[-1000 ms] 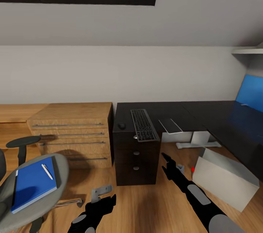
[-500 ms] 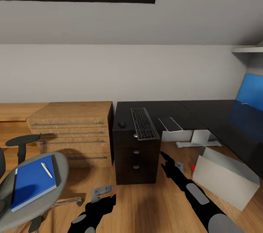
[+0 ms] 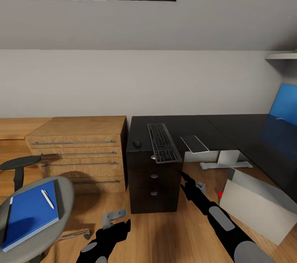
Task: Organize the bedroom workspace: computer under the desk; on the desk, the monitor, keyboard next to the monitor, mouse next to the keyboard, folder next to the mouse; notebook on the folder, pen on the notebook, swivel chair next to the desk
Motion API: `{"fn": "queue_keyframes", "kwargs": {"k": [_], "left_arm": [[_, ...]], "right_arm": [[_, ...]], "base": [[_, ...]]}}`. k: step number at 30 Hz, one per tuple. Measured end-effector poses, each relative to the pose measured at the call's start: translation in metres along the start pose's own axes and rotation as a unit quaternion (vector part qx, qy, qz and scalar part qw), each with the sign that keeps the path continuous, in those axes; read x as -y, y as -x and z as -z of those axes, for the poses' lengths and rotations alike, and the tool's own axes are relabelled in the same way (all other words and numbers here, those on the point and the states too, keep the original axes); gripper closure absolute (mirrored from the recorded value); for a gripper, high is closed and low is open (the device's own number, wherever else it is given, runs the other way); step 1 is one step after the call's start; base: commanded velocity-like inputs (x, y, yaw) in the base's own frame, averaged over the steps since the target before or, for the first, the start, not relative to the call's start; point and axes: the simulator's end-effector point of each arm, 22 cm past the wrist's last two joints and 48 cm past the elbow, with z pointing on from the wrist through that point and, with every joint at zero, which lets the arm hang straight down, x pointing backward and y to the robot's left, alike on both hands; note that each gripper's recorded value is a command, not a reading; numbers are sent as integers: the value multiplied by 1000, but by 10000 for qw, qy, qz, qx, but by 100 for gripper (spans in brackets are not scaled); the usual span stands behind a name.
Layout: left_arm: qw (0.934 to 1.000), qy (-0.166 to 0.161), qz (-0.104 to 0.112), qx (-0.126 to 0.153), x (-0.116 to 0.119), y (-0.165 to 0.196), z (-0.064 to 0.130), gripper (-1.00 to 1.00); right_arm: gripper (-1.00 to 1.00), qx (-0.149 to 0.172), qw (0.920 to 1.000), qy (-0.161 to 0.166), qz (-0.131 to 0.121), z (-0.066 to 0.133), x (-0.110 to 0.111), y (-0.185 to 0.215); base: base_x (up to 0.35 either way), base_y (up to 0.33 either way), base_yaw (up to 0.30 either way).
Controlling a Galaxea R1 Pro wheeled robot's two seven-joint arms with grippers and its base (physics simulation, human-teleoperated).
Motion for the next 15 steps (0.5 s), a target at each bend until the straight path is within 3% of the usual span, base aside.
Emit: {"fn": "queue_keyframes", "kwargs": {"k": [6,15], "left_arm": [[10000,-9,0,5,0,0,0,-100],[10000,-26,1,5,1,0,0,-100]], "right_arm": [[-100,-5,10000,17,12,-1,-2,0],[-100,-12,10000,24,7,-1,-2,-2]], "base": [[75,0,0],[193,0,0]]}}
